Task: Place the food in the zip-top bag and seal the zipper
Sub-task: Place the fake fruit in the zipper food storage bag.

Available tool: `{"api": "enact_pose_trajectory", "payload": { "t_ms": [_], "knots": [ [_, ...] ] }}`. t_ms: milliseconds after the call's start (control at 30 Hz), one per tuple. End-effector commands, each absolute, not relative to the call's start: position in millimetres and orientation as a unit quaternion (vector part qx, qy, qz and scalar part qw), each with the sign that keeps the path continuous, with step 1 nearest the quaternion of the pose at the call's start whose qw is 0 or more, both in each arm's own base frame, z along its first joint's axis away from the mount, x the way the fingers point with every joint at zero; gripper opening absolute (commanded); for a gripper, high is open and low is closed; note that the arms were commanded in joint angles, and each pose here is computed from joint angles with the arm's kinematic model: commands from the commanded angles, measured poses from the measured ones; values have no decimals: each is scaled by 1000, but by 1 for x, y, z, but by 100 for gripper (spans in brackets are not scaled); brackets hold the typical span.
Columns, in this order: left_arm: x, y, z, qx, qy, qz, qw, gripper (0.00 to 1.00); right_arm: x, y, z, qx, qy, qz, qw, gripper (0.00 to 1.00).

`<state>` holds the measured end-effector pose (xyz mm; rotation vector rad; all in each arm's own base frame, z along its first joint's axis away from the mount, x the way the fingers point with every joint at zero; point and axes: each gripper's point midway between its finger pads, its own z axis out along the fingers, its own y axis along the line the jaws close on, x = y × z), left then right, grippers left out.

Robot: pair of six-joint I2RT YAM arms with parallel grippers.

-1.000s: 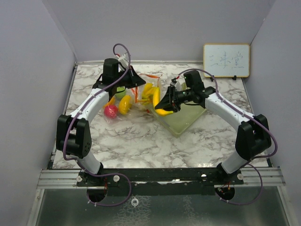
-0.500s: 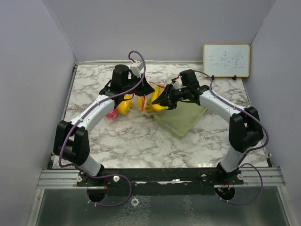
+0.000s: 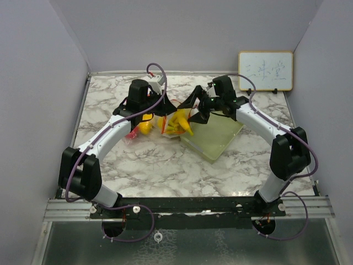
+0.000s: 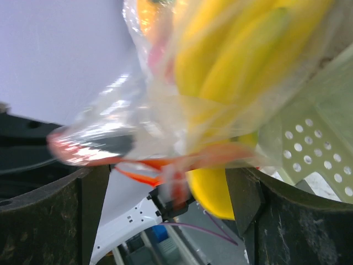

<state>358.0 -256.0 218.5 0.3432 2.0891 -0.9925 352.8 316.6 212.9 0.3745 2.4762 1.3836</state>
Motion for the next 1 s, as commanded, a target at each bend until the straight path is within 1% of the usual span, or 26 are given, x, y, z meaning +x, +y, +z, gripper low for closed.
{"api": "enact_pose_trajectory", "payload": {
  "t_ms": [0, 133, 267, 367, 600, 833, 967],
  "knots": [
    [363, -247, 223, 95, 826, -388, 399, 0, 352, 299, 249, 88, 858, 455, 222, 85],
    [366, -248, 230, 75, 822, -413, 384, 0, 339, 274, 243, 65, 878, 400, 255, 81],
    [372, -248, 256, 45, 802, -457, 382, 0, 333, 251, 232, 41, 897, 340, 281, 77],
    [376, -250, 274, 23, 782, -493, 381, 0, 332, 247, 223, 11, 905, 319, 281, 74],
    [377, -257, 300, 15, 756, -533, 379, 0, 347, 263, 205, -23, 900, 332, 281, 68],
    [376, -261, 309, 7, 743, -557, 372, 0, 381, 279, 190, -47, 882, 338, 326, 67],
    [375, -262, 315, 3, 736, -566, 371, 0, 393, 288, 187, -55, 873, 349, 338, 62]
  ]
}}
